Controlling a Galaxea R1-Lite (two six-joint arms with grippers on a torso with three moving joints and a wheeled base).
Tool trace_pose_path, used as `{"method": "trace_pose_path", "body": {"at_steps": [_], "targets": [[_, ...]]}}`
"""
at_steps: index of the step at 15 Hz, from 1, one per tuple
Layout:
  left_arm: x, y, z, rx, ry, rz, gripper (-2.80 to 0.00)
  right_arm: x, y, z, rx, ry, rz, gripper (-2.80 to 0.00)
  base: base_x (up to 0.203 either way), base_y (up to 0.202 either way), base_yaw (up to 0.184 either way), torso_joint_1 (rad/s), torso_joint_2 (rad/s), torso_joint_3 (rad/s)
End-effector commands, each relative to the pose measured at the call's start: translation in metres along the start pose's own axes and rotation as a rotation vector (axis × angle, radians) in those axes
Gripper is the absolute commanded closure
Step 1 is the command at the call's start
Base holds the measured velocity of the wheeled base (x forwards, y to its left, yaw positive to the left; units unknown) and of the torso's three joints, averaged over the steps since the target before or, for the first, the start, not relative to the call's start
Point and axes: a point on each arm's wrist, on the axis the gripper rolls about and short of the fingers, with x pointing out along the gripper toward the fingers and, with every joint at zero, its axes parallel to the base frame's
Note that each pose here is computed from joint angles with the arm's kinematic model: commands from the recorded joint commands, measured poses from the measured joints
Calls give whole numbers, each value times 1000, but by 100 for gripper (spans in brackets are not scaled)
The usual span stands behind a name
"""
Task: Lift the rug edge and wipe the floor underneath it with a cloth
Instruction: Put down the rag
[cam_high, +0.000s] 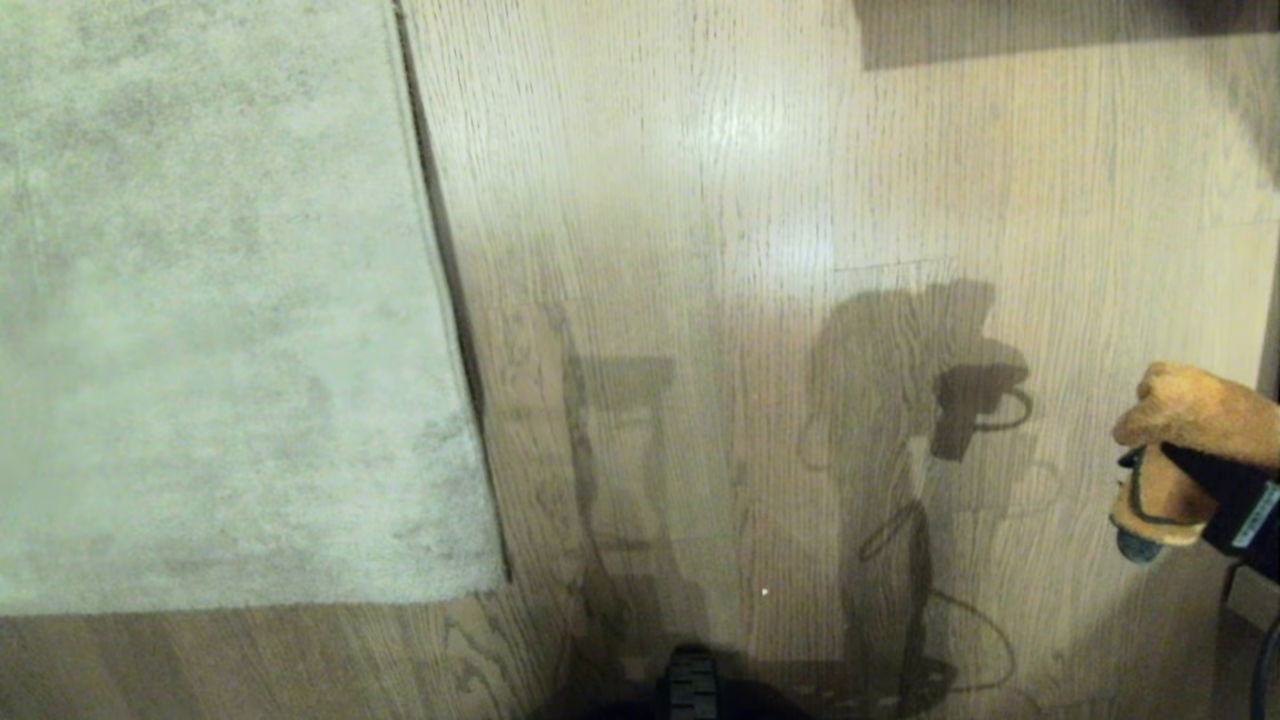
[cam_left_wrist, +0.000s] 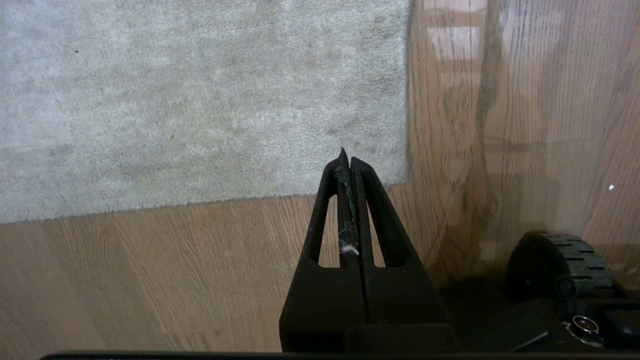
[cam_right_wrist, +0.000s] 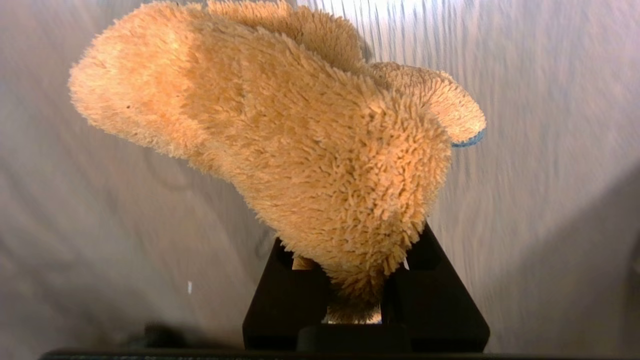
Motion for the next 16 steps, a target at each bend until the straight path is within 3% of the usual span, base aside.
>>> {"method": "trace_pose_path", "body": {"at_steps": [1,8,16], "targets": [[0,0,0,-1,0,1,0,37,0,-4,3,47,-10,0,0,0,0,0,0,0],[0,0,0,-1,0,-1,0,82,-1,-7,14,62,-12,0,0,0,0,0,0,0],[0,0,0,-1,0,0,0,105,2,9,73,10,-6,0,0,0,0,0,0,0]]}}
